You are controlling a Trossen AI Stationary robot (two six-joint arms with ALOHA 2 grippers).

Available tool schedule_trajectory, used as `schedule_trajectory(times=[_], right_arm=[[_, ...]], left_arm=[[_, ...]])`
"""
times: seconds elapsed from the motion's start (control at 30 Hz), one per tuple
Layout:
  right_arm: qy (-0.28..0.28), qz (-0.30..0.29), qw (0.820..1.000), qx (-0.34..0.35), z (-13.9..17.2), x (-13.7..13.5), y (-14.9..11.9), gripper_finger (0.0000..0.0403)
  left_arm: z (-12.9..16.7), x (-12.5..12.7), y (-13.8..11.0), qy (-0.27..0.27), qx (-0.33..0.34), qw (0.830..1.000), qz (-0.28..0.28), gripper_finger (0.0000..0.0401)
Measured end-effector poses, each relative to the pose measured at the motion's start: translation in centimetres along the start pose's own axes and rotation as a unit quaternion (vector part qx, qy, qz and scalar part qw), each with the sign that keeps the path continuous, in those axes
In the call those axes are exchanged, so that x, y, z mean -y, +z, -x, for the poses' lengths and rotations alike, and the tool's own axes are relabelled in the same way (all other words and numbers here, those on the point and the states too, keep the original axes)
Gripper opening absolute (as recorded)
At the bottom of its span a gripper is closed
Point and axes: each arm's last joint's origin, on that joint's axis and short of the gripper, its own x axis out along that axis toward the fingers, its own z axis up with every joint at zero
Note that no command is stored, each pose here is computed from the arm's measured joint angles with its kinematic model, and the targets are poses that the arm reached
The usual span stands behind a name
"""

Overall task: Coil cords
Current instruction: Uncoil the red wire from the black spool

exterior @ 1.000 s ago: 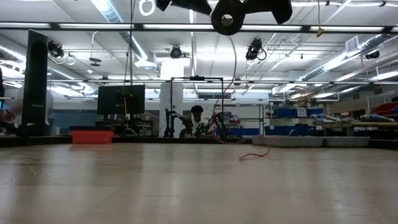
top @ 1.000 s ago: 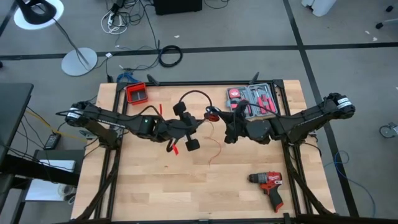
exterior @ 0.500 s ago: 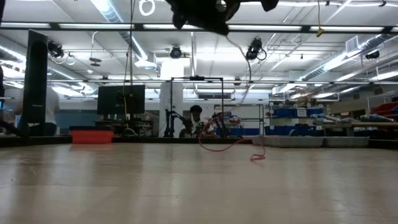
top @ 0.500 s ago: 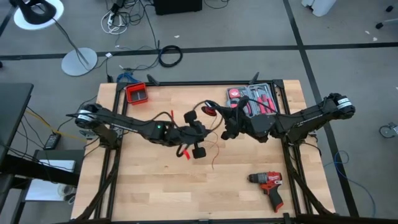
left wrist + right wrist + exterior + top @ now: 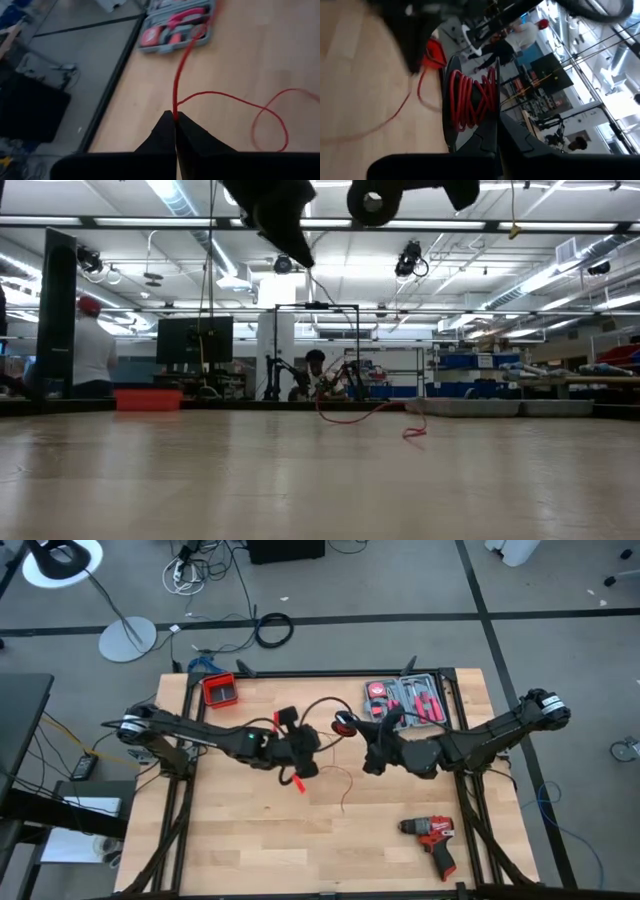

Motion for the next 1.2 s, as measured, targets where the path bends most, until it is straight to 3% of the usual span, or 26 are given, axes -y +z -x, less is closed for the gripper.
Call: schedule_trajectory(times=[0.3,0.47,0.57,0.73,0.97,1.2], right_arm=[[0.014,0.011,0.999,-0.044,-0.7,-0.4,-1.4,0.0],[-0.006,-0.008,0.997,-0.07,-2.1,0.4,-2.1,0.0],[-0.028,-0.03,0.996,-0.08,-3.0,1.1,-2.4,0.0],[-0.049,-0.058,0.994,-0.073,-3.7,2.0,-2.3,0.0],[-0.06,-0.083,0.994,-0.028,-3.4,2.6,-1.3,0.0],[-0.054,-0.065,0.996,-0.009,-2.5,2.2,-0.5,0.0]], left_arm=[[5.3,-3.2,1.2,-0.005,0.082,0.995,0.057,0.0],[6.8,-2.6,2.3,-0.069,0.142,0.985,0.07,0.0],[6.6,-1.3,2.7,-0.114,0.159,0.978,0.069,0.0],[5.1,1.2,2.6,-0.14,0.143,0.978,0.058,0.0],[1.6,4.3,1.9,-0.135,0.107,0.984,0.033,0.0],[-0.6,4.9,1.6,-0.121,0.091,0.988,0.03,0.0004]])
